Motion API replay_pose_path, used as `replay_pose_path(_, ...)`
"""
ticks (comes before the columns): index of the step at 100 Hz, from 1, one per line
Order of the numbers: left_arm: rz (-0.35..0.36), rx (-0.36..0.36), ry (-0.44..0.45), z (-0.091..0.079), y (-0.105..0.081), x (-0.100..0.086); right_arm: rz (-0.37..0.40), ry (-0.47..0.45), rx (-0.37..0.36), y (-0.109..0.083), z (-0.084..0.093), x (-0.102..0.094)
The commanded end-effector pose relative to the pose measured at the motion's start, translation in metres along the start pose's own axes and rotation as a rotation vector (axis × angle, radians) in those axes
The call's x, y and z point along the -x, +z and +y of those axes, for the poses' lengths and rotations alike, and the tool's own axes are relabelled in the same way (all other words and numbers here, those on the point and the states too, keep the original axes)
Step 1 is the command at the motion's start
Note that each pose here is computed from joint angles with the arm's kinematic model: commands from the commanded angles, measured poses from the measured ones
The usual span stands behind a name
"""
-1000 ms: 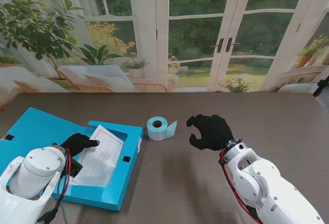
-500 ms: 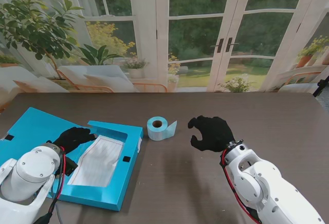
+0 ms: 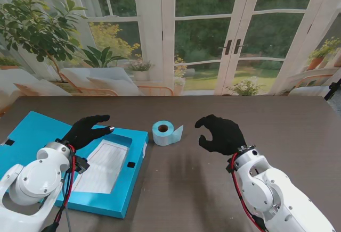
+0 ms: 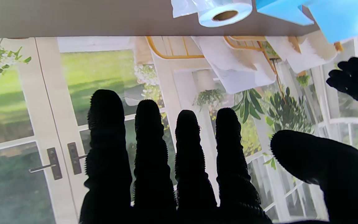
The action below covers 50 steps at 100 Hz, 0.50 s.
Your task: Peel a label from the label roll, stick it on the side of the file box and file the documents
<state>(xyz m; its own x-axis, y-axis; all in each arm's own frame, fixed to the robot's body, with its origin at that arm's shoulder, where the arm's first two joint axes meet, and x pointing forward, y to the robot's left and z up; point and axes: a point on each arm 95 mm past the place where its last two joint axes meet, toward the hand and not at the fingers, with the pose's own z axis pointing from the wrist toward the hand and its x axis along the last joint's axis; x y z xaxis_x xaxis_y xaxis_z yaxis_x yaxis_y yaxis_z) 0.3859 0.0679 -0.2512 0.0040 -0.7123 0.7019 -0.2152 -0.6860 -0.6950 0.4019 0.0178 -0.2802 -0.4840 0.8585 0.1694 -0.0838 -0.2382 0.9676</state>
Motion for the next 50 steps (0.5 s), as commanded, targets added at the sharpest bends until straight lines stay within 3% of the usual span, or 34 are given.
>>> replay_pose_path(1, 0.065, 0.034, -0.024, 0.016, -0.001, -0.013, -0.009, 0.037, 0.01, -0.004, 0.001, -0.006)
replay_pose_path(17, 0.201, 0.066, -0.06, 0.039, -0.002, -0.031, -0.045, 0.133, 0.045, -0.013, 0.011, -0.006)
replay_pose_path(31, 0.326, 0.039, -0.157, 0.062, -0.001, -0.046, -0.069, 0.224, 0.061, -0.023, 0.017, -0.006)
replay_pose_path(50, 0.423, 0.049, -0.227, 0.091, -0.001, -0.06, -0.09, 0.313, 0.065, -0.038, 0.021, -0.006)
